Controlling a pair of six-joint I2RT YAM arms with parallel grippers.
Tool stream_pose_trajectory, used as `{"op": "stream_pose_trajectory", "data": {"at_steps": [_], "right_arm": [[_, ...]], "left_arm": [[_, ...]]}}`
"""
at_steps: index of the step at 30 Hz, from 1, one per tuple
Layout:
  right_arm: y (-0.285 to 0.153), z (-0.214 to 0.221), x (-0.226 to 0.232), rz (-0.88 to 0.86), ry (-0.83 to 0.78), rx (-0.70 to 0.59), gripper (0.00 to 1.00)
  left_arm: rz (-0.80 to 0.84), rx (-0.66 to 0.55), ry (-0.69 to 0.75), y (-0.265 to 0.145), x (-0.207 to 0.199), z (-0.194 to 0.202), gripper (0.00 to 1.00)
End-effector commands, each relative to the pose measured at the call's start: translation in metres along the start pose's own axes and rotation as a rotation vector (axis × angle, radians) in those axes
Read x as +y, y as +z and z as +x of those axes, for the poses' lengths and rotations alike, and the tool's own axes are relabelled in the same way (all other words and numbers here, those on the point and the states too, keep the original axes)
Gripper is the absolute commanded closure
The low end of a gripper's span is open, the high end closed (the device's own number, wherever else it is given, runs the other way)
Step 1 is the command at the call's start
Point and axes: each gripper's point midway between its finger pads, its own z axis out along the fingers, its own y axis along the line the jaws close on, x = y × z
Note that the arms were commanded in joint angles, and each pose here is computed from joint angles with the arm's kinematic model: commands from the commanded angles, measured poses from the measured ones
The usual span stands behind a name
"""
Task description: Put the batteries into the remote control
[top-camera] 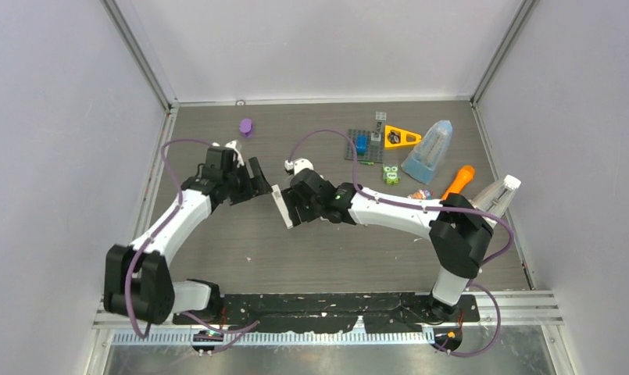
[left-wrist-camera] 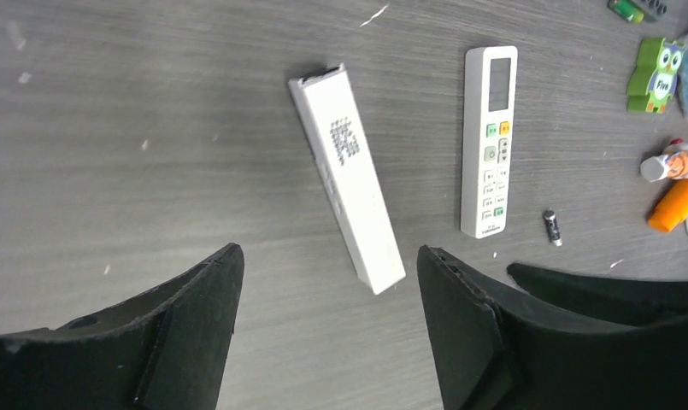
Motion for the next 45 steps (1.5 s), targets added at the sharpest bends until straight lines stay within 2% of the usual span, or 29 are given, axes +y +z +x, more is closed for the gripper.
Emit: {"op": "stream_pose_trajectory", "data": {"at_steps": [1, 8, 15, 24, 45], "right_arm": [[0.001, 0.015, 0.010, -0.086, -0.078, 0.038, 0.35], [0.018, 0.025, 0.009, -0.069, -0.105, 0.085, 0.43], [0.035, 0.035, 0.010, -0.066, -0.089, 0.118, 0.49], [0.048, 0.036, 0.004, -0.036, -0.060, 0.121, 0.51], [0.061, 0.041, -0.008, -0.007, 0.003, 0.147, 0.54]], "left_arm": [[0.166, -0.080, 0.148, 0.023, -0.037, -0.042, 0.27], [0.144, -0.062, 0.191, 0.064, -0.035, -0.060, 0.42], [0.191, 0.050, 0.212, 0.097, -0.040, -0.054, 0.57], [0.181, 0.121, 0.191, 0.120, -0.033, -0.042, 0.59], [0.096, 0.168, 0.175, 0.130, -0.007, -0.021, 0.57]]}}
